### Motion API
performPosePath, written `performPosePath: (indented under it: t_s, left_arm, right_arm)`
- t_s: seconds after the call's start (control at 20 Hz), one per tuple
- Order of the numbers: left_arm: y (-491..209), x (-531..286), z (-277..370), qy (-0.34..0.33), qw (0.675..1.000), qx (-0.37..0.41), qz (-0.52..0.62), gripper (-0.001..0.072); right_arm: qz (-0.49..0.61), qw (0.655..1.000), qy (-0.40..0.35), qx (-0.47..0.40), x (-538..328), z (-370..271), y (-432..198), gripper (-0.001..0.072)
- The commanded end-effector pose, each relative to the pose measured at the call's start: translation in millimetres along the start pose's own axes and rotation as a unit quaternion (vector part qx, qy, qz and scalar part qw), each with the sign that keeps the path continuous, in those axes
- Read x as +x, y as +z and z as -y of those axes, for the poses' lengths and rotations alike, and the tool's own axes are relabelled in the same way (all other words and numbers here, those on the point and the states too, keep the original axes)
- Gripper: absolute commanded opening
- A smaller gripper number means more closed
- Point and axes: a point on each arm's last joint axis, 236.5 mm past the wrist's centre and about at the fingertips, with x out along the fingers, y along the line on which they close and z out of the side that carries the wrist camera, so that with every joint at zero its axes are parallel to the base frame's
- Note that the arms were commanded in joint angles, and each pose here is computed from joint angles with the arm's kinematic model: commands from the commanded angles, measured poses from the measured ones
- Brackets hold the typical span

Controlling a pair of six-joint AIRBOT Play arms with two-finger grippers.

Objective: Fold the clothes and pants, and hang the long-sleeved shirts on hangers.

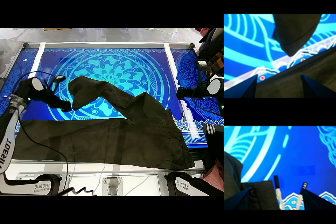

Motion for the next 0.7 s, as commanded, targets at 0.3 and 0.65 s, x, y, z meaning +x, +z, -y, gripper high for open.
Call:
performPosePath:
  t_s: [0.3, 0.65]
  left_arm:
    - [34.4, 71.6, -15.0, -0.012, 0.997, -0.008, 0.072, 0.0581]
    - [77.6, 62.7, -39.1, 0.067, 0.986, 0.024, 0.148, 0.0032]
  right_arm:
    - [0.013, 1.0, 0.0, 0.004, 0.1, 1.3, 5.8, 0.0688]
    - [0.022, 1.0, -0.001, 0.009, 4.0, 2.0, 11.1, 0.0688]
